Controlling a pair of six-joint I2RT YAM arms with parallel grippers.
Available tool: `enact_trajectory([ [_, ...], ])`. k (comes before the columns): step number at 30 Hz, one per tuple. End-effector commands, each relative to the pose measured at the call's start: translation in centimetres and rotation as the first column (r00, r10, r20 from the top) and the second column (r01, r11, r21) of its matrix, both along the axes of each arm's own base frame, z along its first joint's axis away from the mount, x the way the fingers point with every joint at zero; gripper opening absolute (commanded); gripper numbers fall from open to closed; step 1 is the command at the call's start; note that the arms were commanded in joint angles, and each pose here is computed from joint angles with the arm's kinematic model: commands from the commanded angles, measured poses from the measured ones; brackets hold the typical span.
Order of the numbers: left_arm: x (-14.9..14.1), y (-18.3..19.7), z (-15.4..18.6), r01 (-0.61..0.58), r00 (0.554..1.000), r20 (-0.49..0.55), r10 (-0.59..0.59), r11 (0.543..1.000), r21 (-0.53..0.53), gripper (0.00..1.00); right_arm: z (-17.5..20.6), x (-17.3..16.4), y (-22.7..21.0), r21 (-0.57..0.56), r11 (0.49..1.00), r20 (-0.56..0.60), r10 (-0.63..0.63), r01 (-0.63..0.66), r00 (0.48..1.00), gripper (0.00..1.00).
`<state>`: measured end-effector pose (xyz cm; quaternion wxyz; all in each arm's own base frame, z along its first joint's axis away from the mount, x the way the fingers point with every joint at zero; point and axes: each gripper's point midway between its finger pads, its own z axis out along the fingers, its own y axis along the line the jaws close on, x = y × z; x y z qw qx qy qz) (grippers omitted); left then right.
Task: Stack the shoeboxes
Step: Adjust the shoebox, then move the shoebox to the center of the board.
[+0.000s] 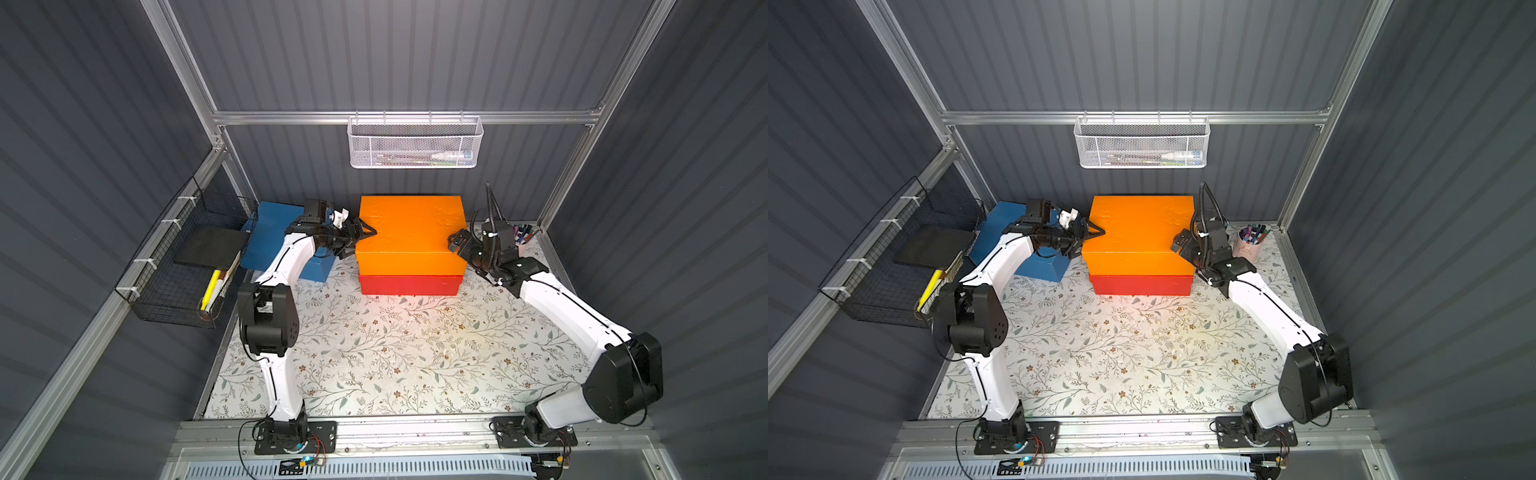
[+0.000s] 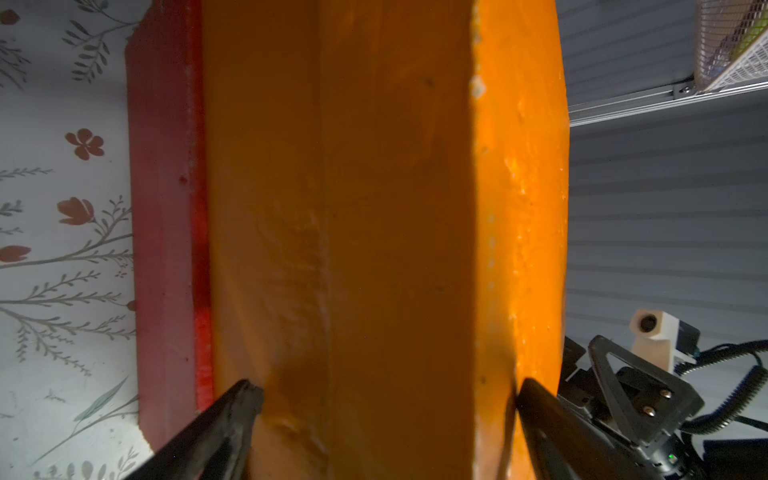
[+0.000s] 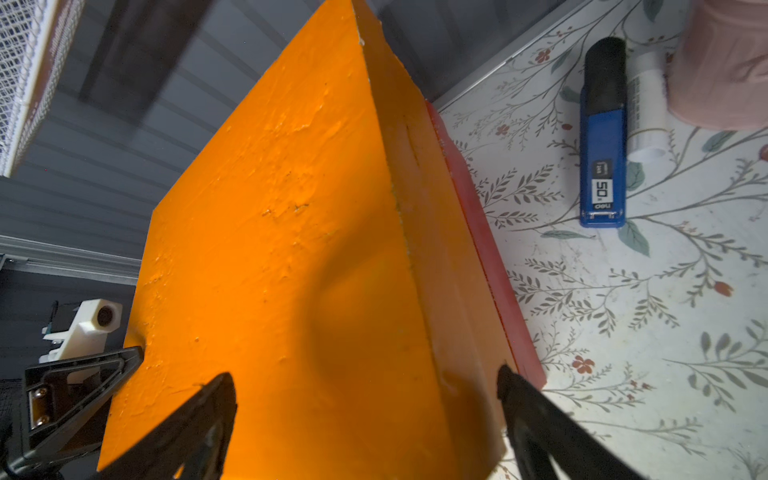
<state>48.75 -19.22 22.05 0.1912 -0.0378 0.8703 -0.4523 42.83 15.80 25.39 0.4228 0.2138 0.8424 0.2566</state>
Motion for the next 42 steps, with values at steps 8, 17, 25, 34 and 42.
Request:
enact_trajectory([
  [8,-0.2,6.7,2.2,-0.154,0.979,0.173,0.104,0.939,0.306,0.99,5.2,-1.3,-4.2,-0.036,0.994,0.140,-0.095,0.101,0.986,0.99],
  [17,5.7,12.5,2.7,-0.297,0.936,0.331,0.119,0.770,0.564,0.99,8.1,-2.5,-5.8,-0.059,0.990,0.228,-0.115,0.131,0.967,0.99],
  [25,11.7,14.5,-0.5,-0.302,0.925,0.379,0.016,0.636,0.710,0.99,9.8,-2.5,-6.7,-0.105,0.981,0.301,-0.128,0.166,0.945,0.99],
  [34,12.9,13.5,-7.5,-0.176,0.939,0.314,-0.139,0.590,0.788,0.99,13.2,-2.6,-6.6,-0.098,0.983,0.384,-0.106,0.155,0.917,0.99],
  [42,10.3,12.4,-12.4,-0.025,0.940,0.145,-0.310,0.361,0.932,0.99,14.4,-3.8,-6.2,-0.070,0.991,0.397,-0.081,0.118,0.914,0.99],
])
